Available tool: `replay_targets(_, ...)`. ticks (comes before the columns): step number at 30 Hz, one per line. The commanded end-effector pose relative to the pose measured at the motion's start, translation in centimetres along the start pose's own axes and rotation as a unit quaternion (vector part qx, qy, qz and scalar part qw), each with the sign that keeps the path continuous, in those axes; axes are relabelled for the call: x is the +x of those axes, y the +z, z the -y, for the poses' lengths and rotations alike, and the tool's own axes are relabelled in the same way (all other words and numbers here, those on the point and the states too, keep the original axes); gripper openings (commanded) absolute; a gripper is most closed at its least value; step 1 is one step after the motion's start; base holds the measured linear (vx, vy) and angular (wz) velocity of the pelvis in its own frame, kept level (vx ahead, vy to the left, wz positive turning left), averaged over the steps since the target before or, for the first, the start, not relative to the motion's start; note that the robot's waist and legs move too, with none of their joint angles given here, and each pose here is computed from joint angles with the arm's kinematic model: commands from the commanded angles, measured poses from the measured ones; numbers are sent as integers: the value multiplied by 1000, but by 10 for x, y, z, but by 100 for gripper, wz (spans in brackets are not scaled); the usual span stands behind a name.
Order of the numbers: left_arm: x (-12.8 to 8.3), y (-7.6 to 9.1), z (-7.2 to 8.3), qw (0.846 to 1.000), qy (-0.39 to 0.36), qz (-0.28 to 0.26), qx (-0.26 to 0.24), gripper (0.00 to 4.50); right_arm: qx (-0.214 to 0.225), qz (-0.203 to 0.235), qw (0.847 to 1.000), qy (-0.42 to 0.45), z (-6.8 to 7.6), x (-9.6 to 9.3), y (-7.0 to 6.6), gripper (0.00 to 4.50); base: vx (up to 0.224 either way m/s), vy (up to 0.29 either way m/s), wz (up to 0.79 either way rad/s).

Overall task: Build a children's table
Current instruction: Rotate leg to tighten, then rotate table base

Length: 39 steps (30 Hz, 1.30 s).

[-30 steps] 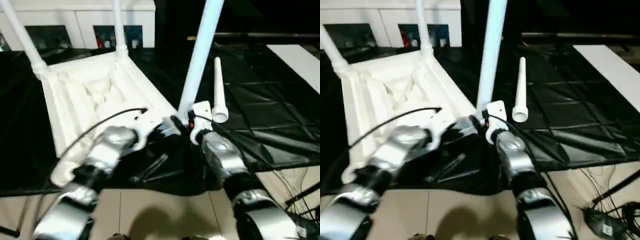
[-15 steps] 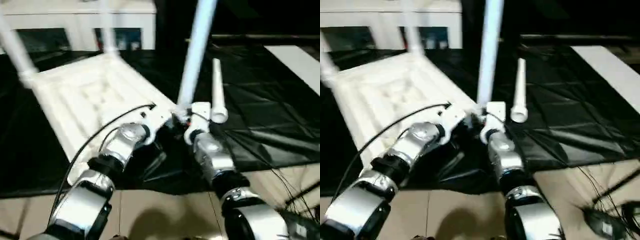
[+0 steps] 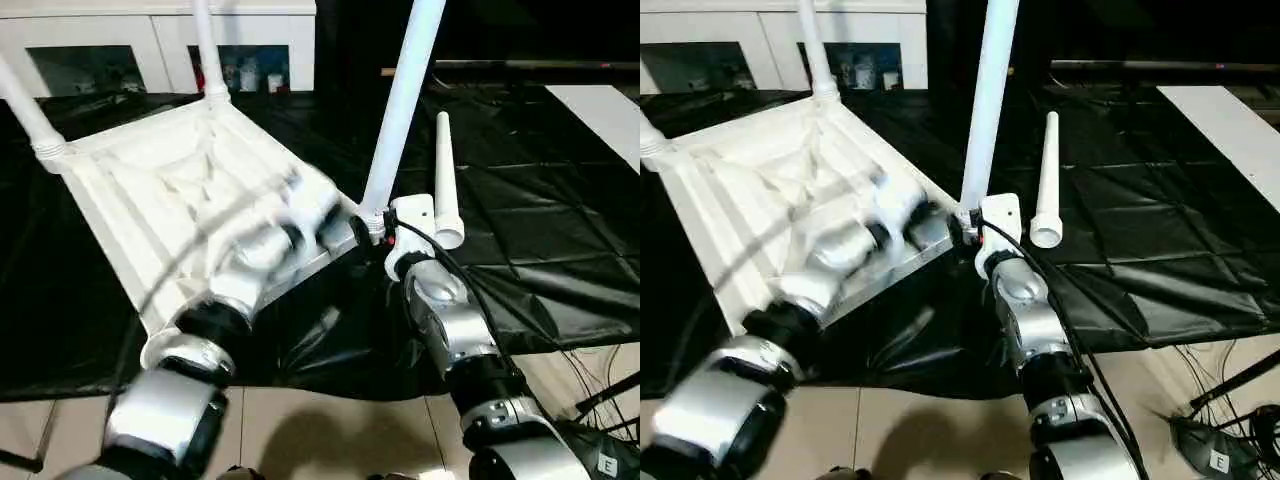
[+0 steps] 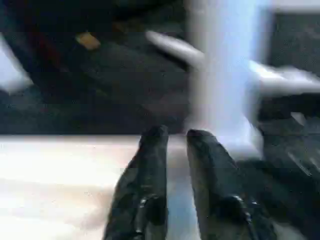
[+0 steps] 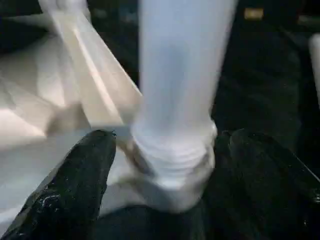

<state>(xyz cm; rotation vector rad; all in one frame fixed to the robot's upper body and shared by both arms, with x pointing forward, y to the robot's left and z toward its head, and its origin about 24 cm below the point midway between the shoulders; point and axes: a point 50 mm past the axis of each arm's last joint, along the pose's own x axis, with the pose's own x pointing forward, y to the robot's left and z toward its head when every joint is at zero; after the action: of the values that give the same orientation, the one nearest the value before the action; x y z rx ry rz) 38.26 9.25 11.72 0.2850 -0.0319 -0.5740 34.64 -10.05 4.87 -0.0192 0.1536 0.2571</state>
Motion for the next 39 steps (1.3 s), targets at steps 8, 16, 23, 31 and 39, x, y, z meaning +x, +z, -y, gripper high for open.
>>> replay_targets(8,-79,15,-56,1000,25,-6,18,106,-26,-42,997,51,-6,-6,-7,399,0,0,0)
replay_targets(16,-188,1,-94,988,59,-132,58,106,-38,-65,994,74,-12,-9,-15,399,0,0,0)
replay_targets(23,-261,-30,-126,923,222,-313,33,106,-51,-86,989,106,-23,-9,-21,399,0,0,0)
replay_targets(31,-240,-72,-99,921,177,-347,-18,106,-58,-97,986,125,-36,-2,-23,399,0,0,0)
replay_targets(39,-206,-91,-63,931,79,-354,-46,106,-80,-110,980,144,-50,6,-26,399,0,0,0)
